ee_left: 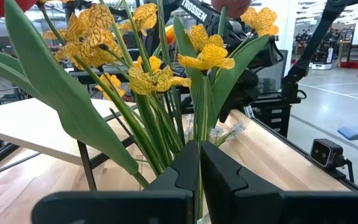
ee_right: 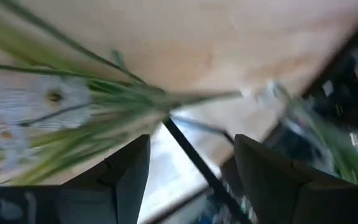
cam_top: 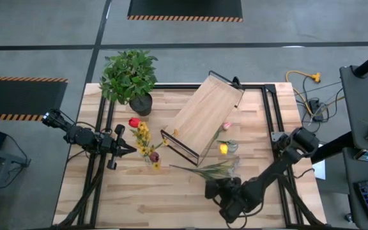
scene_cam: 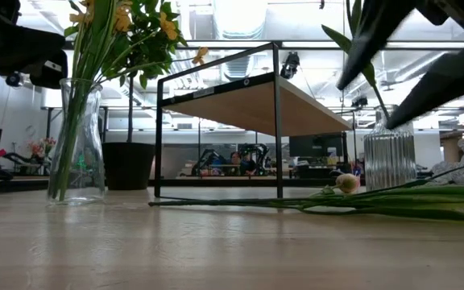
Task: Pick and place flowers into a vace then onto a shelf
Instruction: Put the white flowers into the right transparent vase
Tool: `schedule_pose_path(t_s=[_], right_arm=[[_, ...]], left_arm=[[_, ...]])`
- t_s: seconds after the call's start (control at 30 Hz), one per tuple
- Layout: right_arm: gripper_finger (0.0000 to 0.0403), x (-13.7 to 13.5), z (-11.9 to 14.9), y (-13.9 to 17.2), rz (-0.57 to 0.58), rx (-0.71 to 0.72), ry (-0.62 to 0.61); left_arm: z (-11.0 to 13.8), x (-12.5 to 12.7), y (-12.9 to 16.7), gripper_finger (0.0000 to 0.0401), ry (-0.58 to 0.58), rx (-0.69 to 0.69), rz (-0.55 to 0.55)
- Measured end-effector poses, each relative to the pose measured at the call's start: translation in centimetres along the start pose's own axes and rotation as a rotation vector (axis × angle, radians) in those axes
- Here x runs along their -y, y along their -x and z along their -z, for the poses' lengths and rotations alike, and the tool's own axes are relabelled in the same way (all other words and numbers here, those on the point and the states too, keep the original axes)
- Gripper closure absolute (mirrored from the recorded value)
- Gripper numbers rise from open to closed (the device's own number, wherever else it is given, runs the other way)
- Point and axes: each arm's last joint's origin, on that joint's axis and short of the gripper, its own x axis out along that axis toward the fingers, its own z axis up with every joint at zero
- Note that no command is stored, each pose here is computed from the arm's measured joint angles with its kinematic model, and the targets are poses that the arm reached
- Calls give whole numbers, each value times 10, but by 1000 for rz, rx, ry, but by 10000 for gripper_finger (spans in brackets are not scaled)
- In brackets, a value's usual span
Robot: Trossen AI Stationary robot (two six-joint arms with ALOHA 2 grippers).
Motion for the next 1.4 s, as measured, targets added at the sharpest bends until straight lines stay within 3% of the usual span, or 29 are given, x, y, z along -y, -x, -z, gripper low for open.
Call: schedule_pose_path(t_s=[0.13,0.4,0.63,0.93,1.2,1.4], right_arm=[[179,1,3,-2,-25,25,167],[179,2,11,-30,-99,-4,342],[179,-15,7,-62,-231,-55,517],[179,-21,0,-74,-261,-64,541],[179,-8,11,-59,-196,-74,492],[179,1,17,-47,-187,63,461]], left_arm=[[0,0,0,401,0,0,0],[0,0,0,401,0,0,0],[0,0,0,401,0,0,0],[0,0,0,401,0,0,0],[0,0,0,401,0,0,0],[0,0,0,401,0,0,0]])
